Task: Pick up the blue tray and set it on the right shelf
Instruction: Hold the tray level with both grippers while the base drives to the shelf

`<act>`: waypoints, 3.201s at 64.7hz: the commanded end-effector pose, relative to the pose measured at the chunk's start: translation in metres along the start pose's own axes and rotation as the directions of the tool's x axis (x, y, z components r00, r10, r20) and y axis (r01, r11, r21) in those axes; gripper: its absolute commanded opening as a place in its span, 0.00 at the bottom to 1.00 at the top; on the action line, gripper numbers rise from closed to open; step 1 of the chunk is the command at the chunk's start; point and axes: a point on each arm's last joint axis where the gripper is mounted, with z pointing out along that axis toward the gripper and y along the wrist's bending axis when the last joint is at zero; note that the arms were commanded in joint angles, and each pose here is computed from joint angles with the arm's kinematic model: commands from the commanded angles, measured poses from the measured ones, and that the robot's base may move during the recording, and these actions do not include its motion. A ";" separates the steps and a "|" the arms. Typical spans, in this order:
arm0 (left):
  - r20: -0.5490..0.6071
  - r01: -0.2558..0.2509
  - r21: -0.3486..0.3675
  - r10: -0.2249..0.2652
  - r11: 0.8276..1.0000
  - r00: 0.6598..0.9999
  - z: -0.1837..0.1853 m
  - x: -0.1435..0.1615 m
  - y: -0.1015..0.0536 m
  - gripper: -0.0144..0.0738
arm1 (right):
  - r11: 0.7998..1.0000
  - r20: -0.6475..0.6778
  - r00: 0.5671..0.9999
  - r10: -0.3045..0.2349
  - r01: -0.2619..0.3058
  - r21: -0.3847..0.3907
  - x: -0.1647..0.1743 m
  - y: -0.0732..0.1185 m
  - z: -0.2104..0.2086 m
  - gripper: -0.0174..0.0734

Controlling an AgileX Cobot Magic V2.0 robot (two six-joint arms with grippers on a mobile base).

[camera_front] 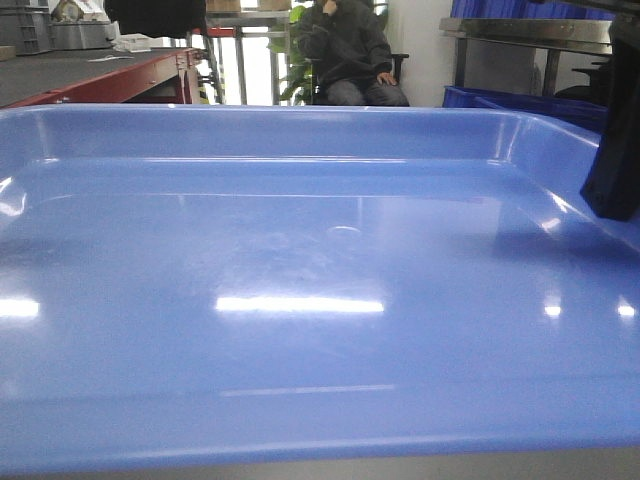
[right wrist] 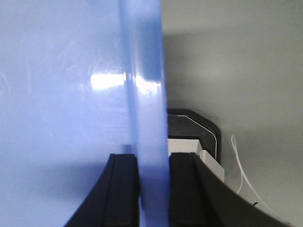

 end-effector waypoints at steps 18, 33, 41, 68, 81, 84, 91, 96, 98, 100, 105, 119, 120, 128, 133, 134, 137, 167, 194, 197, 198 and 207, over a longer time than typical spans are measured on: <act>0.000 -0.009 -0.073 0.009 0.997 1.000 -0.012 0.003 0.008 0.11 | 0.999 0.075 0.997 -0.029 0.026 0.044 -0.006 -0.006 -0.013 0.35; -0.061 -0.010 -0.105 0.003 0.994 0.998 -0.012 0.008 0.011 0.11 | 0.999 0.074 0.997 -0.029 0.026 0.045 -0.006 -0.006 -0.013 0.35; -0.074 -0.009 -0.108 0.001 0.994 0.997 -0.012 0.009 0.011 0.11 | 0.999 0.074 0.997 -0.029 0.026 0.045 -0.006 -0.006 -0.013 0.35; -0.074 -0.009 -0.108 0.001 0.994 0.997 -0.012 0.009 0.011 0.11 | 0.999 0.074 0.997 -0.029 0.026 0.045 -0.006 -0.006 -0.013 0.35; -0.074 -0.009 -0.108 0.001 0.994 0.997 -0.012 0.009 0.011 0.11 | 0.999 0.074 0.997 -0.029 0.026 0.045 -0.006 -0.006 -0.013 0.35; -0.074 -0.009 -0.108 0.001 0.994 0.997 -0.012 0.009 0.011 0.11 | 0.999 0.074 0.997 -0.029 0.026 0.045 -0.006 -0.006 -0.013 0.35; -0.074 -0.009 -0.108 0.001 0.994 0.997 -0.012 0.009 0.011 0.11 | 0.999 0.075 0.997 -0.029 0.026 0.044 -0.006 -0.006 -0.013 0.35; -0.074 -0.009 -0.108 0.001 0.994 0.997 -0.012 0.009 0.011 0.11 | 0.999 0.075 0.997 -0.029 0.026 0.044 -0.006 -0.006 -0.013 0.35; -0.074 -0.009 -0.108 0.001 0.994 0.997 -0.012 0.009 0.011 0.11 | 0.999 0.075 0.997 -0.029 0.026 0.044 -0.006 -0.006 -0.013 0.35; -0.074 -0.009 -0.108 0.001 0.994 0.997 -0.012 0.009 0.011 0.11 | 0.999 0.075 0.997 -0.029 0.026 0.044 -0.006 -0.006 -0.013 0.35; -0.074 -0.009 -0.108 0.001 0.994 0.997 -0.012 0.009 0.011 0.11 | 0.999 0.075 0.997 -0.029 0.026 0.044 -0.006 -0.006 -0.013 0.35; -0.074 -0.009 -0.108 0.001 0.994 0.997 -0.012 0.009 0.011 0.11 | 0.999 0.075 0.997 -0.029 0.026 0.044 -0.006 -0.006 -0.013 0.35; -0.074 -0.009 -0.108 0.001 0.994 0.997 -0.012 0.009 0.011 0.11 | 0.999 0.075 0.997 -0.029 0.026 0.044 -0.006 -0.006 -0.013 0.35; -0.074 -0.009 -0.108 0.001 0.994 0.997 -0.012 0.009 0.011 0.11 | 0.999 0.075 0.997 -0.029 0.026 0.044 -0.006 -0.006 -0.013 0.35; -0.074 -0.009 -0.108 0.001 0.994 0.997 -0.012 0.009 0.011 0.11 | 0.999 0.075 0.997 -0.029 0.026 0.044 -0.006 -0.006 -0.013 0.35; -0.074 -0.009 -0.108 0.001 0.994 0.997 -0.012 0.009 0.011 0.11 | 0.999 0.075 0.997 -0.029 0.026 0.044 -0.006 -0.006 -0.013 0.35; -0.074 -0.009 -0.108 0.001 0.994 0.997 -0.012 0.009 0.011 0.11 | 0.999 0.075 0.997 -0.029 0.026 0.044 -0.006 -0.006 -0.013 0.35; -0.074 -0.009 -0.108 0.001 0.994 0.997 -0.012 0.009 0.011 0.11 | 0.999 0.075 0.997 -0.029 0.026 0.044 -0.006 -0.006 -0.013 0.35; -0.074 -0.009 -0.108 0.001 0.994 0.997 -0.012 0.009 0.011 0.11 | 0.999 0.075 0.997 -0.029 0.026 0.044 -0.006 -0.006 -0.013 0.35; -0.074 -0.009 -0.108 0.001 0.994 0.997 -0.012 0.009 0.011 0.11 | 0.999 0.075 0.997 -0.029 0.026 0.044 -0.006 -0.006 -0.013 0.35; -0.074 -0.009 -0.108 0.001 0.994 0.997 -0.012 0.009 0.011 0.11 | 0.999 0.075 0.997 -0.029 0.026 0.044 -0.006 -0.006 -0.013 0.35; -0.074 -0.009 -0.108 0.001 0.994 0.997 -0.012 0.009 0.011 0.11 | 0.999 0.075 0.997 -0.029 0.026 0.044 -0.006 -0.006 -0.013 0.35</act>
